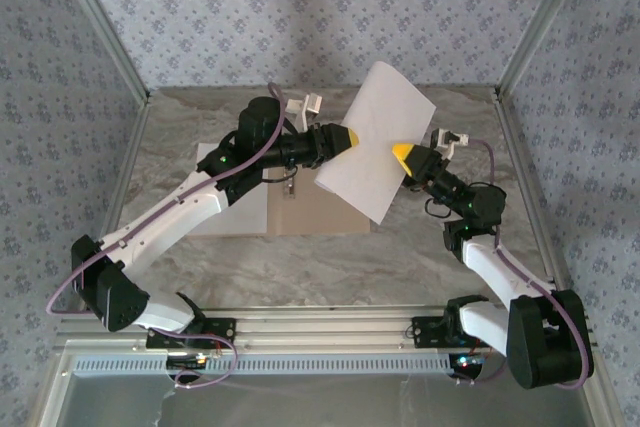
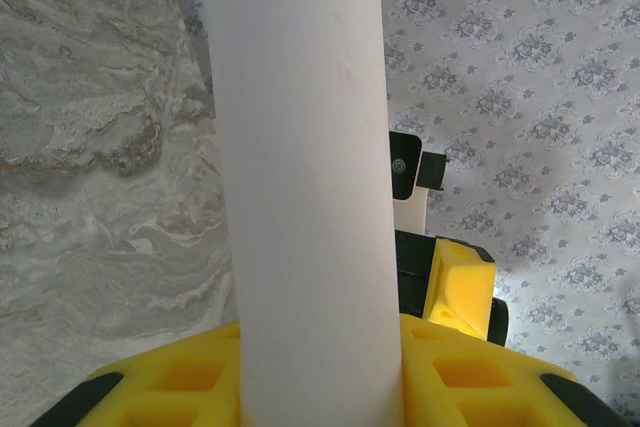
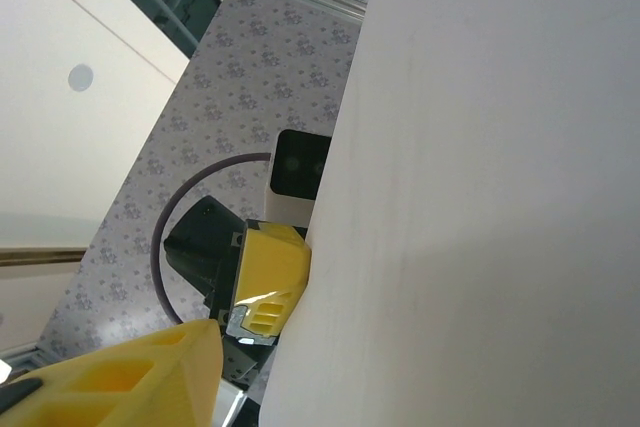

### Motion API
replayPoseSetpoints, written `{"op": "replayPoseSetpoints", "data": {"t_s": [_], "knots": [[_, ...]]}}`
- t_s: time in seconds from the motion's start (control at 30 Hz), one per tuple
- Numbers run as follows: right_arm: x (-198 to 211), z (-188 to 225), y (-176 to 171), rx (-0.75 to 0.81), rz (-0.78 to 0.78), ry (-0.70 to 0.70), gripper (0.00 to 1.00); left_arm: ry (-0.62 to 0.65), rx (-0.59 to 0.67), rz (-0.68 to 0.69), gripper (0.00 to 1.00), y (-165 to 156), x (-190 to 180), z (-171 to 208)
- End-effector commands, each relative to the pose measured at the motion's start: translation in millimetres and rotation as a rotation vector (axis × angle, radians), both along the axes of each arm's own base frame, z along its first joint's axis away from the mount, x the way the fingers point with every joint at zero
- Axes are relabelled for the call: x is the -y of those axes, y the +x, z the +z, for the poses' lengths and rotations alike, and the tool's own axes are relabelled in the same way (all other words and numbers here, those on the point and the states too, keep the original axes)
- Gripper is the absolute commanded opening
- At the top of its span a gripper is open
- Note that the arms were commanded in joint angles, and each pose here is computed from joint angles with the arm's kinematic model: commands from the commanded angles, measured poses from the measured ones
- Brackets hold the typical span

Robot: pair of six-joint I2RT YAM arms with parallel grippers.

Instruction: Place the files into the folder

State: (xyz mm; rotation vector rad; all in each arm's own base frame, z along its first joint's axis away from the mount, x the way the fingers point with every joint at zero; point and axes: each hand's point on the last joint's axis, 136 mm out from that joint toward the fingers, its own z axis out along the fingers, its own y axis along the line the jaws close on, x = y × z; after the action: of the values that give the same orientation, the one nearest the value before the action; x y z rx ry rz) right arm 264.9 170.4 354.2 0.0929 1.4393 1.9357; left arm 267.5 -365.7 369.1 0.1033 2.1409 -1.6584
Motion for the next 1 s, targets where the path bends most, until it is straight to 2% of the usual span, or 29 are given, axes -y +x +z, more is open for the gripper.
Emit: {"op": "replayPoseSetpoints", "data": {"t_s": [0.0, 0.23, 0.33, 0.43, 0.57, 0.67, 0.8, 0.97], "knots": [[-1.0, 11.3, -3.1, 0.049, -0.007, 0.011, 0.54, -0.031, 0.044, -0.008, 0.34, -3.7, -4.2, 14.8], [-4.9, 8.8, -2.2, 0.045, -0.005, -0.004, 0.32, -0.029, 0.051, -0.004, 0.34, -4.3, -5.8, 14.7], [-7.2, 5.5, -2.0, 0.039, -0.003, -0.019, 0.13, -0.033, 0.062, -0.005, 0.36, -5.6, -6.7, 16.7], [-11.0, 2.2, -3.8, 0.042, 0.004, -0.044, 0.02, -0.049, 0.076, -0.005, 0.41, -7.5, -8.5, 20.9], [-13.2, -2.8, -5.8, 0.045, -0.004, -0.083, 0.00, -0.041, 0.092, 0.005, 0.57, -8.7, -12.7, 23.3], [-14.3, -6.3, -7.1, 0.036, -0.007, -0.114, 0.00, -0.026, 0.095, 0.018, 0.63, -8.4, -16.3, 21.9], [-17.0, -10.9, -10.2, 0.029, 0.001, -0.173, 0.00, -0.001, 0.097, 0.040, 0.69, -6.3, -22.5, 18.8], [-18.3, -19.8, -13.8, 0.006, 0.010, -0.259, 0.00, 0.043, 0.100, 0.085, 0.70, -2.9, -36.4, 13.7]]}}
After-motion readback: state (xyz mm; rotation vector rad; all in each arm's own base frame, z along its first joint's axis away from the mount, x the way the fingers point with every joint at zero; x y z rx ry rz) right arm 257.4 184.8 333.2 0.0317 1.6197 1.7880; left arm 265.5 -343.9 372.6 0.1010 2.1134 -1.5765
